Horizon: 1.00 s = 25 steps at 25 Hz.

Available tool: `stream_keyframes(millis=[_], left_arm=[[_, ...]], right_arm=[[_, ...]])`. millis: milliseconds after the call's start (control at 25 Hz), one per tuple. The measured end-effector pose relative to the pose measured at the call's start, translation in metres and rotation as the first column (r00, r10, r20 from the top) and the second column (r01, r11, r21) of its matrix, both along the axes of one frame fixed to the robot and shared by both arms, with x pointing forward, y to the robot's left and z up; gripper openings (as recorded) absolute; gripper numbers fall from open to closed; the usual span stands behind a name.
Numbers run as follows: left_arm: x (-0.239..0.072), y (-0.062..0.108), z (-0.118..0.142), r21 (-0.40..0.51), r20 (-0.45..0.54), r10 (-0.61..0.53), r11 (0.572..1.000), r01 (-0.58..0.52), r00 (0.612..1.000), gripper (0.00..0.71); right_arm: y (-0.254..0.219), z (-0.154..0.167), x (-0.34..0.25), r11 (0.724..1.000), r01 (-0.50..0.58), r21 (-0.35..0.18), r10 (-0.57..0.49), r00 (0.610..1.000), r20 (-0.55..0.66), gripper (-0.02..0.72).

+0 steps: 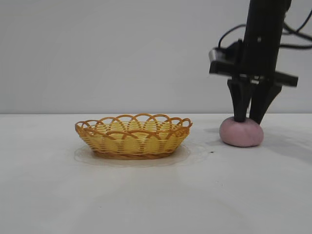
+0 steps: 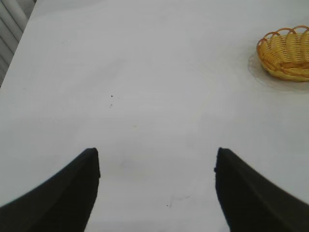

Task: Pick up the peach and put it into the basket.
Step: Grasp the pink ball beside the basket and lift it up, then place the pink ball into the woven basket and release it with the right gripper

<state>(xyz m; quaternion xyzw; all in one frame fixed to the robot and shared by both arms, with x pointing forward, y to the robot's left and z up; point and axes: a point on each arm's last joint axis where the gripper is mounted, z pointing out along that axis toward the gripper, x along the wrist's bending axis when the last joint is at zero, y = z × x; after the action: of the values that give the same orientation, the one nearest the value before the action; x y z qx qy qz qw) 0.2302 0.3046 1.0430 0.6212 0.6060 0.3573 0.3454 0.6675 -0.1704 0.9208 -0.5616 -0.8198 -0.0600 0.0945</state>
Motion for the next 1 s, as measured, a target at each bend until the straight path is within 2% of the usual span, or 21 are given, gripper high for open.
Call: stream_keyframes(millis=[40, 80, 120, 240, 320, 400, 480, 600, 800, 920, 960, 1000], left_arm=[[0.000, 0.000, 0.000, 0.000, 0.000, 0.000, 1.000, 0.000, 1.000, 0.449], [0.000, 0.000, 0.000, -0.001, 0.000, 0.002, 1.000, -0.002, 1.000, 0.449], [0.000, 0.000, 0.000, -0.001, 0.000, 0.009, 1.000, -0.009, 1.000, 0.449], [0.000, 0.000, 0.000, -0.001, 0.000, 0.031, 1.000, -0.031, 1.000, 0.449], [0.000, 0.000, 0.000, -0.001, 0.000, 0.044, 0.999, -0.044, 0.999, 0.449], [0.000, -0.001, 0.000, -0.001, 0.000, 0.050, 0.999, -0.050, 0.999, 0.449], [0.000, -0.001, 0.000, -0.001, 0.000, 0.050, 0.999, -0.050, 0.999, 0.449], [0.000, -0.001, 0.000, -0.001, 0.000, 0.051, 0.999, -0.051, 0.999, 0.449], [0.000, -0.001, 0.000, -0.001, 0.000, 0.051, 0.999, -0.051, 0.999, 0.449], [0.000, -0.001, 0.000, -0.001, 0.000, 0.051, 0.999, -0.051, 0.999, 0.449], [0.000, -0.001, 0.000, -0.001, 0.000, 0.051, 0.999, -0.051, 0.999, 0.449], [0.000, -0.001, 0.000, -0.001, 0.000, 0.051, 0.999, -0.051, 0.999, 0.449]], right_arm=[[0.003, 0.004, 0.000, 1.000, -0.006, 0.022, 0.006, 1.000, 0.018, 0.050], [0.005, 0.013, 0.000, 0.999, -0.016, 0.037, 0.014, 0.999, 0.047, 0.054], [0.011, 0.023, -0.002, 0.998, -0.035, 0.048, 0.031, 0.996, 0.081, 0.000], [0.038, 0.068, -0.016, 0.988, -0.131, 0.083, 0.111, 0.972, 0.209, 0.000], [0.065, 0.101, -0.035, 0.968, -0.216, 0.130, 0.172, 0.942, 0.287, 0.000], [0.091, 0.115, -0.052, 0.942, -0.293, 0.165, 0.230, 0.920, 0.318, 0.000], [0.116, 0.110, -0.065, 0.922, -0.349, 0.169, 0.285, 0.905, 0.315, 0.000], [0.139, 0.082, -0.069, 0.910, -0.383, 0.158, 0.333, 0.903, 0.271, 0.000], [0.151, 0.044, -0.067, 0.910, -0.391, 0.135, 0.357, 0.908, 0.220, 0.000], [0.152, 0.043, -0.064, 0.913, -0.384, 0.136, 0.343, 0.905, 0.253, 0.000], [0.153, 0.044, -0.063, 0.914, -0.382, 0.137, 0.337, 0.903, 0.266, 0.054], [0.153, 0.044, -0.062, 0.916, -0.379, 0.134, 0.333, 0.902, 0.274, 0.054]])
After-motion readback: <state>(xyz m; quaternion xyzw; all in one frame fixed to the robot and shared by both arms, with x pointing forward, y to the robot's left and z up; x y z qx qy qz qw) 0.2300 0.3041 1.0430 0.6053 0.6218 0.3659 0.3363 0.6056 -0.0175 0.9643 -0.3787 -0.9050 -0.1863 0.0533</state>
